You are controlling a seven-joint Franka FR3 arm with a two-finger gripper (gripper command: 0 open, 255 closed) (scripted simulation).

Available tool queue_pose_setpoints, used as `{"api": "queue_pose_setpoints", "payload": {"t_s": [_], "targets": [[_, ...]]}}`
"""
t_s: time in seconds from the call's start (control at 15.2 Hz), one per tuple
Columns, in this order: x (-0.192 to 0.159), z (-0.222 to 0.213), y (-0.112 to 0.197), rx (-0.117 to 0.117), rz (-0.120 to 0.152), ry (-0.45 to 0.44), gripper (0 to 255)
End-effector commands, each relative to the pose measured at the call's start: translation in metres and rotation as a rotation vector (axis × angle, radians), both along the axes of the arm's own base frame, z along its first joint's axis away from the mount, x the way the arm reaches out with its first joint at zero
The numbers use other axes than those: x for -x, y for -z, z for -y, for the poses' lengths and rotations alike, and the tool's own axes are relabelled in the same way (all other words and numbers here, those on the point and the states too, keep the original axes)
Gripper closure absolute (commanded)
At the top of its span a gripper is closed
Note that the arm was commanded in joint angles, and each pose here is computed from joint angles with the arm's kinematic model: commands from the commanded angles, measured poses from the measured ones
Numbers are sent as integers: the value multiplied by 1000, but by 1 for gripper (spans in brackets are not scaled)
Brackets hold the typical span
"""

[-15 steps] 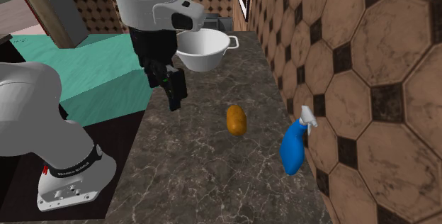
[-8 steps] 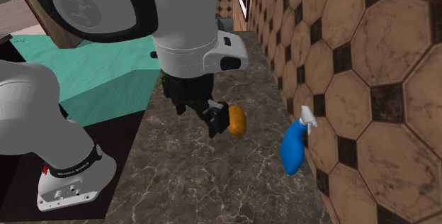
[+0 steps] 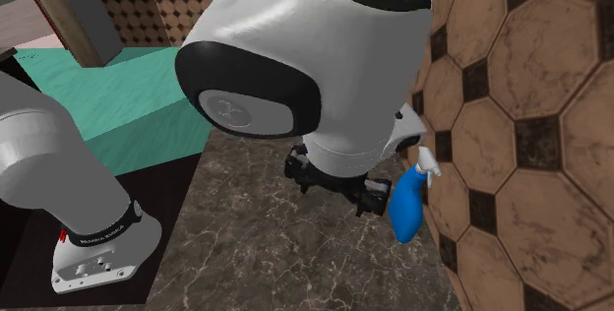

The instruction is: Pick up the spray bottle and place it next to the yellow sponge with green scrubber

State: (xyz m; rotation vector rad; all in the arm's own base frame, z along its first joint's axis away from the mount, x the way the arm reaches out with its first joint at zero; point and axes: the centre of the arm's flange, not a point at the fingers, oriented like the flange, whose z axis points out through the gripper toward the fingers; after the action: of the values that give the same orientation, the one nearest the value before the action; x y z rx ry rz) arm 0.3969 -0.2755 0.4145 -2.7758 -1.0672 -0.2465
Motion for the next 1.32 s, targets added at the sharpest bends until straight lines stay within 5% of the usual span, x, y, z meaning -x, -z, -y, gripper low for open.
{"api": "queue_pose_setpoints", "payload": {"t_s": [0.0, 0.86, 1.25], "targets": [[-19, 14, 12, -20, 35, -65, 0], [-165, 75, 79, -162, 218, -430, 0], [-170, 62, 107, -162, 218, -430, 0]]}}
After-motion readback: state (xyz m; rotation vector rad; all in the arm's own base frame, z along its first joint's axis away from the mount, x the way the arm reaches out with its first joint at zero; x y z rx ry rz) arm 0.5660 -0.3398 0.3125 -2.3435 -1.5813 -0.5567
